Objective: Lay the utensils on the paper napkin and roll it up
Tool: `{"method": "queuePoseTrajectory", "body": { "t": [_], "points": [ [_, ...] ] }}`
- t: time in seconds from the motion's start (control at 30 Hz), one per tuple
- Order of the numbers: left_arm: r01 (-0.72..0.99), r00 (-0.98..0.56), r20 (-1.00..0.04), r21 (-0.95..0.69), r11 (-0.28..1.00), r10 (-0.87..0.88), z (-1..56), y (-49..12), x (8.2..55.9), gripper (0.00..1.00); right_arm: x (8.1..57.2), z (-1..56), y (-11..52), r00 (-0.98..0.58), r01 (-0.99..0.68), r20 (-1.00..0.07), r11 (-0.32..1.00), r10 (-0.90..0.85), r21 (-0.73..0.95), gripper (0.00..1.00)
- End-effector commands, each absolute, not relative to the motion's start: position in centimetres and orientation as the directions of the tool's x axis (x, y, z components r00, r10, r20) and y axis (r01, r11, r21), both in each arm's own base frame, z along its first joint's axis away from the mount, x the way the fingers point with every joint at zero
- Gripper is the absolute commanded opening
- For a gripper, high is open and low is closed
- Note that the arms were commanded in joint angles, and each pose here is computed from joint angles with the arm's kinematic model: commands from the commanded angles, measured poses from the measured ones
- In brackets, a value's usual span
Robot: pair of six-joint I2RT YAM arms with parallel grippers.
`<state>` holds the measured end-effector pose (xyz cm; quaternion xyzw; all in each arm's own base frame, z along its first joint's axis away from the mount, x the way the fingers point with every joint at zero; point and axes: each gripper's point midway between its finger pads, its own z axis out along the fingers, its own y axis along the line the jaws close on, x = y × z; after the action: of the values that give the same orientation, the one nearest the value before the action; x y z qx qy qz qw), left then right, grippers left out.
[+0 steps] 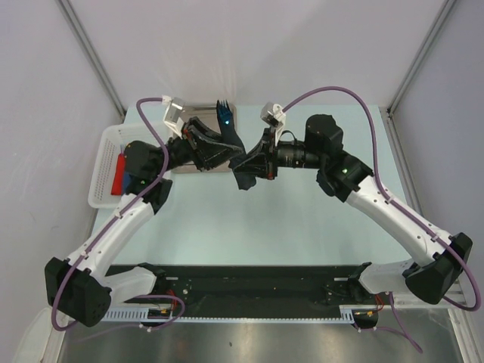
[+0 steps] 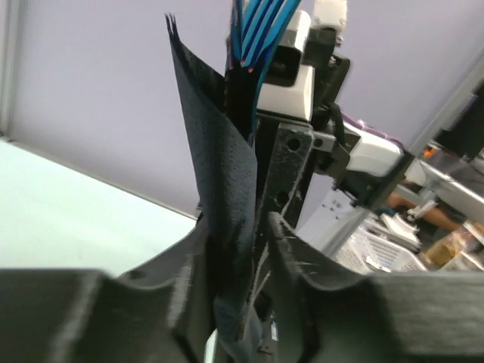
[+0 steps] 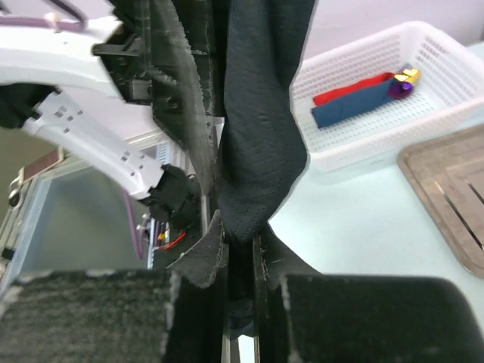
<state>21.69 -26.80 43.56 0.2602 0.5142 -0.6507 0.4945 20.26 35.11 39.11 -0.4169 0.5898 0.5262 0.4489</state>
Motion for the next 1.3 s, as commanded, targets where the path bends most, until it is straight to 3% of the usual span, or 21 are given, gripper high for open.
{"method": "queuePoseTrajectory", "body": {
  "t": [0.0, 0.03, 0.27, 0.7, 0.8, 0.9, 1.03, 1.1, 1.27],
  "points": [
    [0.865, -0.371, -0.814, -0.477, 0.152, -0.447, 44.6, -25.0, 24.6, 0.48, 21.9, 40.7, 35.2, -0.241, -0.951, -0.970, 0.188, 0.038, 0.244, 0.00],
    [0.857, -0.369, -0.816, -0.484, 0.177, -0.445, 44.2, -24.4, 25.1, 0.59, 22.5, 41.1, 35.0, -0.238, -0.947, -0.970, 0.208, 0.053, 0.244, 0.00],
    [0.777, -0.454, -0.803, -0.569, 0.270, -0.386, 40.2, -23.4, 25.5, 0.86, 23.6, 42.8, 34.6, -0.285, -0.922, -0.949, 0.233, 0.134, 0.310, 0.00],
    [0.781, -0.551, -0.731, -0.622, 0.061, -0.403, 41.3, -25.3, 23.6, 0.84, 23.2, 43.1, 35.6, -0.359, -0.908, -0.918, 0.164, 0.167, 0.384, 0.00],
    [0.770, -0.569, -0.715, -0.637, 0.042, -0.407, 41.4, -25.5, 23.7, 0.79, 23.5, 42.9, 35.7, -0.361, -0.906, -0.918, 0.172, 0.165, 0.387, 0.00],
    [0.761, -0.572, -0.701, -0.647, 0.042, -0.426, 41.7, -25.5, 24.2, 0.66, 23.5, 42.5, 35.7, -0.356, -0.906, -0.922, 0.184, 0.156, 0.381, 0.00],
    [0.743, -0.588, -0.682, -0.668, 0.042, -0.435, 41.5, -25.7, 24.9, 0.38, 23.8, 41.9, 35.8, -0.351, -0.904, -0.926, 0.205, 0.142, 0.374, 0.00],
    [0.744, -0.588, -0.681, -0.667, 0.038, -0.437, 41.7, -25.7, 25.0, 0.32, 24.0, 41.6, 35.9, -0.346, -0.902, -0.928, 0.226, 0.135, 0.369, 0.00],
    [0.730, -0.584, -0.693, -0.676, 0.100, -0.423, 40.9, -25.9, 26.4, 0.02, 24.9, 41.0, 35.9, -0.310, -0.896, -0.944, 0.297, 0.113, 0.330, 0.00]
  ]
}}
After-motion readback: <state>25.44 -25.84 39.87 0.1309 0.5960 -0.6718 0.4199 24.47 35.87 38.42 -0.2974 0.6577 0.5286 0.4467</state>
